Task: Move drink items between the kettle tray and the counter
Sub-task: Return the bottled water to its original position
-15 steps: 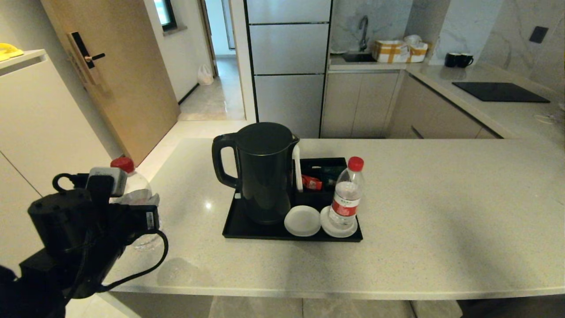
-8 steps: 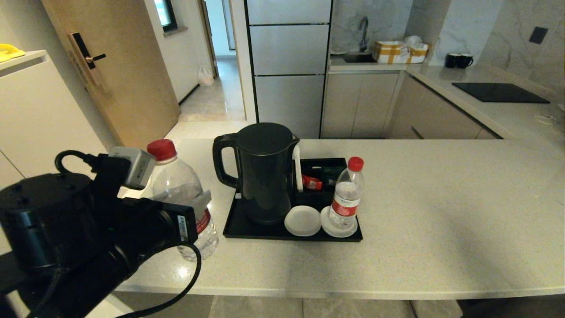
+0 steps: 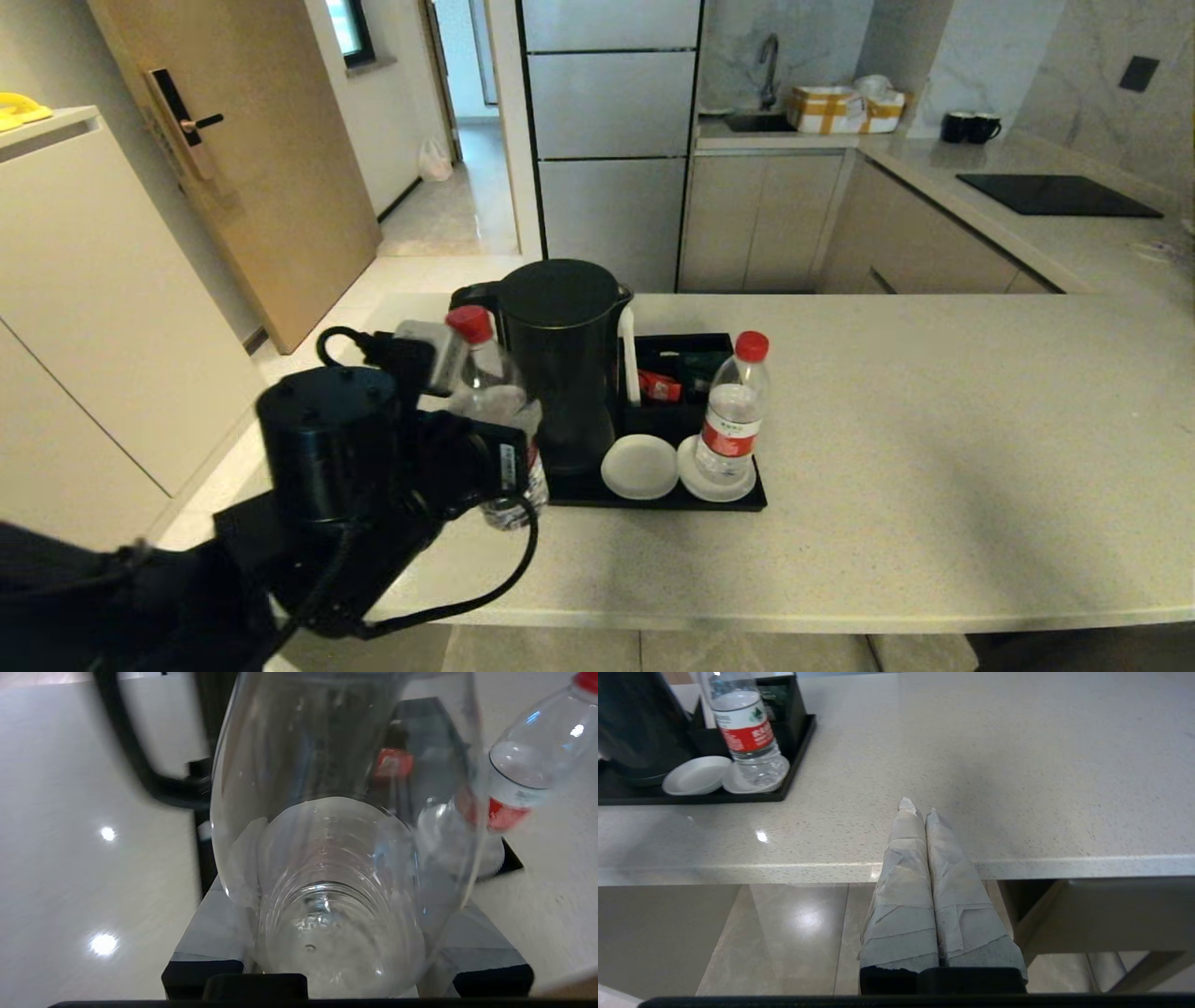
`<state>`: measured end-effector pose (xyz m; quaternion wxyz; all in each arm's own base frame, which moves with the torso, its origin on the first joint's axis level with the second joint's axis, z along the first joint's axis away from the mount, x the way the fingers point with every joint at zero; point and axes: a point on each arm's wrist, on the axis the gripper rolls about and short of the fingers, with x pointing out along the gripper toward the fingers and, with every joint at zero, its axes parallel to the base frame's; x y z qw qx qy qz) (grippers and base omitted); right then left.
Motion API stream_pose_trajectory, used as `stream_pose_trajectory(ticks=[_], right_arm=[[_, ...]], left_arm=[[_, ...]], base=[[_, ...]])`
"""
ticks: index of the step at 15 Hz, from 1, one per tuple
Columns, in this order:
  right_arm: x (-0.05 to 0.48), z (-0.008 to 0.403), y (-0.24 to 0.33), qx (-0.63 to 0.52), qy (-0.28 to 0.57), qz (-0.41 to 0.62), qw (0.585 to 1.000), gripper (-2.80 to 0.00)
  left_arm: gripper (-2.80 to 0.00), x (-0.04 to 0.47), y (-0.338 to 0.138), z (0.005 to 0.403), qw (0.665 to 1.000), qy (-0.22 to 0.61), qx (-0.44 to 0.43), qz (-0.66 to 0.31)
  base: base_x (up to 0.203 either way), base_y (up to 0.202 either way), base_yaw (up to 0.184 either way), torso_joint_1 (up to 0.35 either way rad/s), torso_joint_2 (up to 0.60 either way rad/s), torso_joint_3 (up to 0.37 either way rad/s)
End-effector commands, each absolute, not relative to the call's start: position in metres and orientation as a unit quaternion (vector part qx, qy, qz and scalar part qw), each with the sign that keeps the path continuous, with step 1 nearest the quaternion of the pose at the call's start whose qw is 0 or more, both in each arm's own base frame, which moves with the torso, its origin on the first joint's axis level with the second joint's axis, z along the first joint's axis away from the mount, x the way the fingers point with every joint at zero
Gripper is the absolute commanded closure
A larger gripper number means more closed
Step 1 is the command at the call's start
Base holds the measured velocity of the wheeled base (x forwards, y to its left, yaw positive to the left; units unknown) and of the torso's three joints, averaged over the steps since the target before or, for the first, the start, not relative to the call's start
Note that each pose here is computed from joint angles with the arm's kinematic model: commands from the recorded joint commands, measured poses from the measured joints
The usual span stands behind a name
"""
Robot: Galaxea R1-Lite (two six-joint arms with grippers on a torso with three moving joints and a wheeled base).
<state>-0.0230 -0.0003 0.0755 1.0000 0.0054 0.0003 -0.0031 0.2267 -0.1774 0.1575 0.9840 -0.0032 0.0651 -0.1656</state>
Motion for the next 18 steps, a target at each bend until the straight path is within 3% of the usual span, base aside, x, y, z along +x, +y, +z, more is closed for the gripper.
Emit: stream_pose_trajectory(ticks=[1, 6, 18], right_arm=[[-0.023, 0.075, 0.0, 0.005, 0.001, -0.003, 1.0, 0.0], [-0.023, 0.076, 0.0, 0.005, 0.0, -0.003, 1.0, 0.0], [-0.023, 0.075, 0.0, 0.005, 0.001, -0.003, 1.0, 0.0]], left_arm=[[0.0, 0.252, -0.209, 0.128, 0.981, 0.08, 0.011, -0.176], [0.0, 0.261, -0.249, 0.121, 0.975, 0.062, 0.034, -0.212], [0.0, 0.288, -0.283, 0.101, 0.972, 0.048, 0.062, -0.222]], base=[[0.0, 0.0, 0.0, 0.0, 0.0, 0.0], [0.0, 0.0, 0.0, 0.0, 0.0, 0.0], [0.0, 0.0, 0.0, 0.0, 0.0, 0.0]])
